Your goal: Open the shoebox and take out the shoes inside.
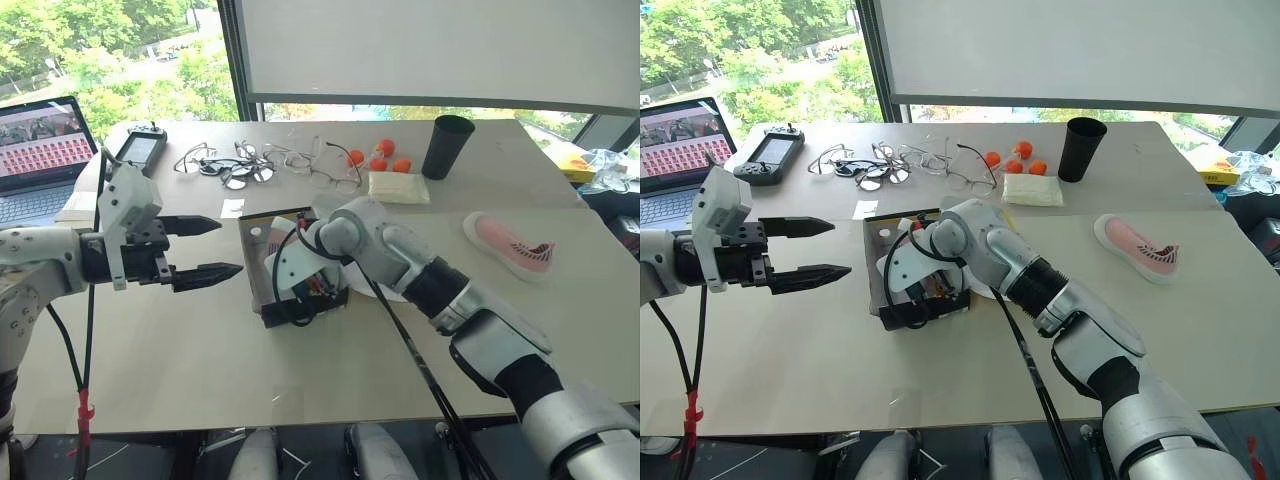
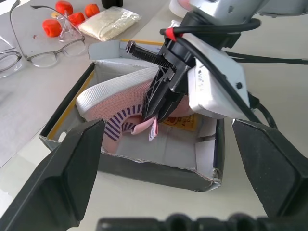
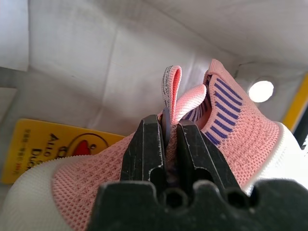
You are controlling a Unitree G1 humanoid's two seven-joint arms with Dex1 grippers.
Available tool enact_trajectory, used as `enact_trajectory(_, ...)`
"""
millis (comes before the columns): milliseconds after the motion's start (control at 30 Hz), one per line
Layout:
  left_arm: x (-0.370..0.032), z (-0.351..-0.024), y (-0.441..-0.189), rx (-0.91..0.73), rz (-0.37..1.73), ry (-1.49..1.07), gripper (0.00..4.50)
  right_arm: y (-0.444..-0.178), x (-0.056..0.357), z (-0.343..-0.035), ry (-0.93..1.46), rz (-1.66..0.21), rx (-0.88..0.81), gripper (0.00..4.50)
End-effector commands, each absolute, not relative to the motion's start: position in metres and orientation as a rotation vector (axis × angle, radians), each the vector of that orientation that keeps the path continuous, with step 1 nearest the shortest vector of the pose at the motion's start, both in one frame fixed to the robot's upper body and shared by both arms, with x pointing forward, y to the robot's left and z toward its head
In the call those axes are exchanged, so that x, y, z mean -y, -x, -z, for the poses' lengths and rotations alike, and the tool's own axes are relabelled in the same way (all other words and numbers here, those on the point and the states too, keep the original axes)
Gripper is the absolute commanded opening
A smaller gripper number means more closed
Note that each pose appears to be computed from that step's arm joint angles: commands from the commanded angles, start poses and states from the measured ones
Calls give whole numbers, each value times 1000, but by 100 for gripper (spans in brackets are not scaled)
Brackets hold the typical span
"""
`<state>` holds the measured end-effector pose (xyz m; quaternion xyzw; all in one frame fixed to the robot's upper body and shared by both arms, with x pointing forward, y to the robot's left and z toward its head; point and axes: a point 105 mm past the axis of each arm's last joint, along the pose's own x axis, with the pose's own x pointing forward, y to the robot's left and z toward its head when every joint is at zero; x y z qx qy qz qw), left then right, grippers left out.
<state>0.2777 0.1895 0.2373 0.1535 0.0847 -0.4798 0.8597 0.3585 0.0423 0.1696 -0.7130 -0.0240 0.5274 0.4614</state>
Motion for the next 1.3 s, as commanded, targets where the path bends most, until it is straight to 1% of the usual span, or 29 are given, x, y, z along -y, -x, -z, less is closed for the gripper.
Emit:
enact_trajectory(33,-188,-248,-279,-120,1010,-360,450,-355,-49,-188,1835,-1251,146,2)
enact_trajectory(133,-187,-247,-280,-116,1012,-359,450,-358,-42,-188,1858,-1239,122,2)
enact_trajectory(300,-184,-245,-282,-109,1027,-355,450,-358,-30,-198,1864,-1227,92,2)
enact_trajectory(400,-179,-244,-283,-100,1057,-349,450,-361,-31,-217,1830,-1202,91,2)
enact_trajectory(567,-173,-243,-286,-88,1077,-345,450,-363,-27,-229,1774,-1198,58,2)
enact_trajectory(700,-169,-241,-288,-81,1086,-340,450,-359,-22,-251,1595,-1231,-10,2)
enact_trajectory(767,-166,-240,-288,-77,1095,-337,450,-359,-17,-267,1493,-1232,-18,2)
enact_trajectory(900,-161,-240,-291,-72,1120,-336,450,-370,13,-300,1310,-1140,-44,2)
enact_trajectory(1033,-158,-240,-295,-74,1135,-337,450,-376,64,-326,1103,-1017,-88,2)
enact_trajectory(1133,-155,-239,-297,-80,1153,-340,450,-375,100,-328,934,-952,-135,2)
enact_trajectory(1200,-154,-239,-299,-83,1165,-342,450,-375,130,-320,810,-902,-155,2)
enact_trajectory(1267,-153,-240,-301,-86,1175,-345,450,-365,145,-313,677,-947,-93,2)
enact_trajectory(1300,-152,-240,-302,-88,1181,-347,450,-359,150,-307,600,-971,-98,2)
